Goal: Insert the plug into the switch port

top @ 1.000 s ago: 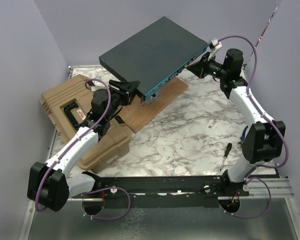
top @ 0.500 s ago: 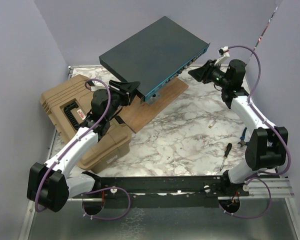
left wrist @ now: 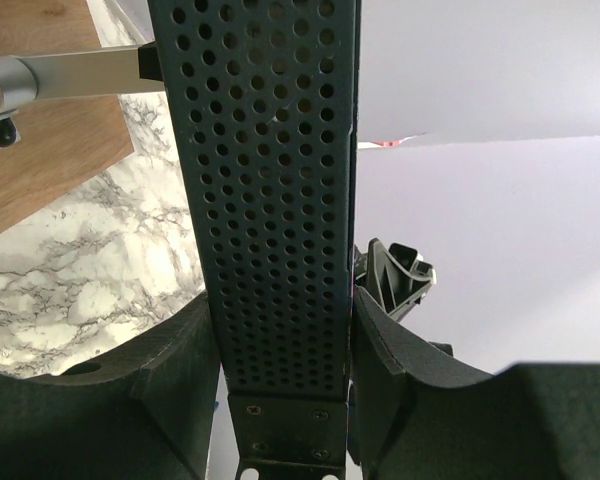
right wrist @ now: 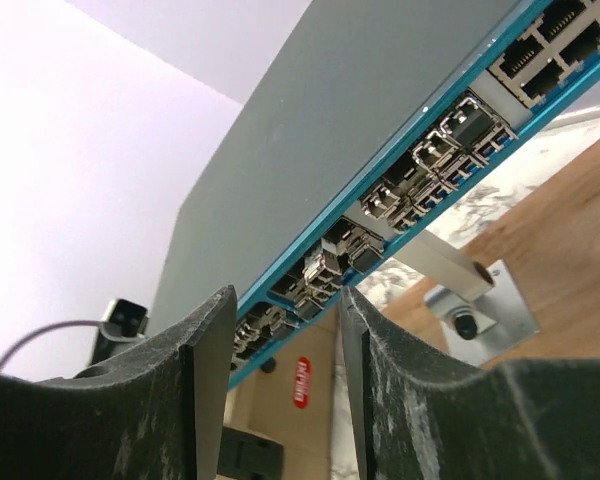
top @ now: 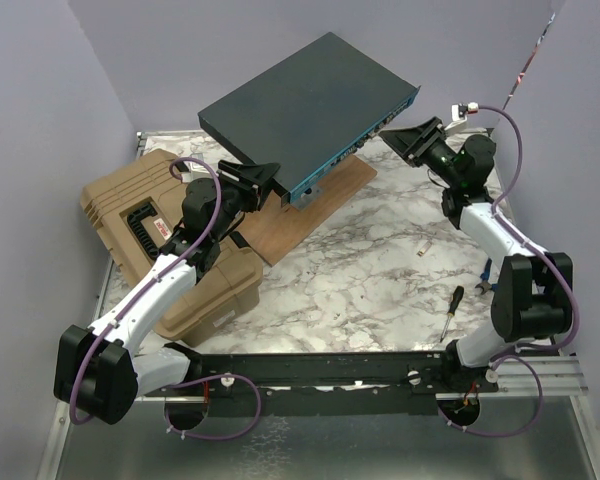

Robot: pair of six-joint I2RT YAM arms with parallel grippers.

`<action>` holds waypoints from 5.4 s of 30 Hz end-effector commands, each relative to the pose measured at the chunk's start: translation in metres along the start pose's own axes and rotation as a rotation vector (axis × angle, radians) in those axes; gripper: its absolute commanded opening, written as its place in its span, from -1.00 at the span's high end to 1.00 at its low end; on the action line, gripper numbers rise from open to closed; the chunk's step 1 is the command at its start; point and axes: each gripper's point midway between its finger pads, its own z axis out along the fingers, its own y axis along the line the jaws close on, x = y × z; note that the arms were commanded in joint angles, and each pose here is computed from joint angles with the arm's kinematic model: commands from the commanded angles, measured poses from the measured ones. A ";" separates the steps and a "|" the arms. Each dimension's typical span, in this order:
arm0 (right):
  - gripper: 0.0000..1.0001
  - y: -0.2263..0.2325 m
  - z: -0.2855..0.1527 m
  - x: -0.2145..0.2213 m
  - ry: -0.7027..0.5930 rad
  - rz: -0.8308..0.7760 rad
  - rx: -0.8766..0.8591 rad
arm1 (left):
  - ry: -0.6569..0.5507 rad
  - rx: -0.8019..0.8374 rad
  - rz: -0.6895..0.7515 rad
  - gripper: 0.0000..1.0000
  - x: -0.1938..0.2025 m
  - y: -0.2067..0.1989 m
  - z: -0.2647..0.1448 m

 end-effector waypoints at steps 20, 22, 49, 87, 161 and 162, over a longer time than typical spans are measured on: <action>0.27 -0.011 0.023 0.016 -0.001 0.216 -0.077 | -0.032 -0.071 0.053 1.00 -0.008 0.018 -0.017; 0.27 -0.010 0.024 0.016 -0.003 0.223 -0.087 | -0.033 -0.069 0.053 1.00 -0.009 0.017 -0.017; 0.96 -0.007 0.037 0.015 0.026 0.236 -0.098 | -0.034 -0.066 0.051 1.00 -0.009 0.017 -0.017; 0.99 -0.013 0.048 0.008 0.168 0.220 0.448 | -0.033 -0.066 0.078 1.00 -0.006 0.016 -0.020; 0.99 -0.002 0.026 0.012 0.271 -0.393 0.109 | -0.046 -0.069 0.094 1.00 -0.006 0.012 -0.015; 0.99 -0.002 0.027 0.011 0.267 -0.394 0.108 | -0.045 -0.068 0.094 1.00 -0.006 0.012 -0.015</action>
